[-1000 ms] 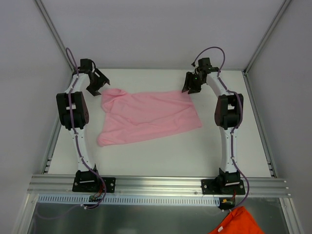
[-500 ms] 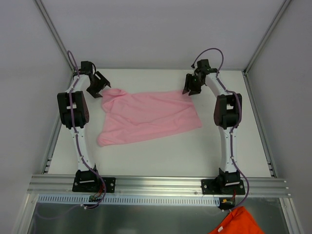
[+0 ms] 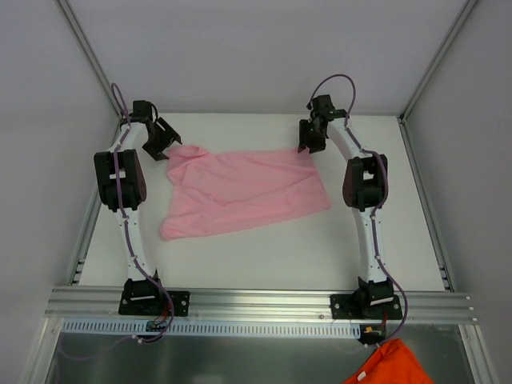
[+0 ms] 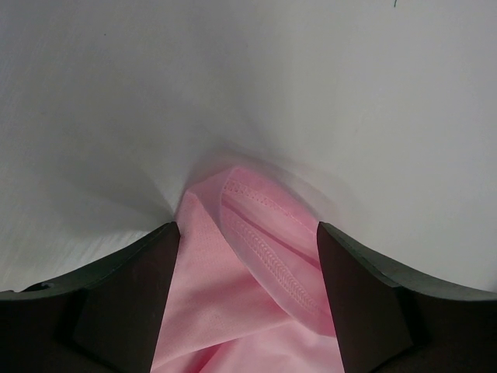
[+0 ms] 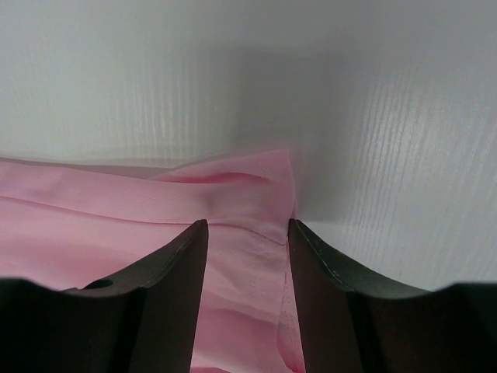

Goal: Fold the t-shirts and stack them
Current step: Grap the side of the flattened tshirt furthest away from the robot with both arms

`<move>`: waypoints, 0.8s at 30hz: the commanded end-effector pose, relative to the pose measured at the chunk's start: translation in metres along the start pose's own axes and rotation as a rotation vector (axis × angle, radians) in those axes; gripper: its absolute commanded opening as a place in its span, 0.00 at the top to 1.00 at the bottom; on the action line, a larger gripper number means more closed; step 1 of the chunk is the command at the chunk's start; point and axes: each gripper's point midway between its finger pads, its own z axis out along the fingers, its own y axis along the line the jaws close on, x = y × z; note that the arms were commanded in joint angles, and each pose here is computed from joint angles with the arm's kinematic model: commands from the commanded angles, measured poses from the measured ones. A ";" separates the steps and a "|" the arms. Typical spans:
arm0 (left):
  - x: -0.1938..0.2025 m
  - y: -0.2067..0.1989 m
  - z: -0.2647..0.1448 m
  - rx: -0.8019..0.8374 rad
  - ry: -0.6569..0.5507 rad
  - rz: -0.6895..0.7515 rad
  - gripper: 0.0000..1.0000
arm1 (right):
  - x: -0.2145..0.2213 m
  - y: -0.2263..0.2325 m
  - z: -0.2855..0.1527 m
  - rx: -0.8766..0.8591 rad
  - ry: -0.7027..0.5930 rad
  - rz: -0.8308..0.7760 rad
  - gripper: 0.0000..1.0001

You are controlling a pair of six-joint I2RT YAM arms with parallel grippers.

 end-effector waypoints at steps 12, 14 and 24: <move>-0.007 0.001 -0.003 0.024 0.034 -0.022 0.48 | 0.007 0.002 -0.004 0.022 0.035 -0.033 0.84; -0.006 0.000 -0.003 0.025 0.033 -0.020 0.58 | 0.006 0.001 -0.005 0.026 0.034 -0.030 0.91; -0.007 -0.002 -0.005 0.035 0.039 -0.026 1.00 | 0.014 0.003 -0.007 0.036 0.038 -0.056 0.99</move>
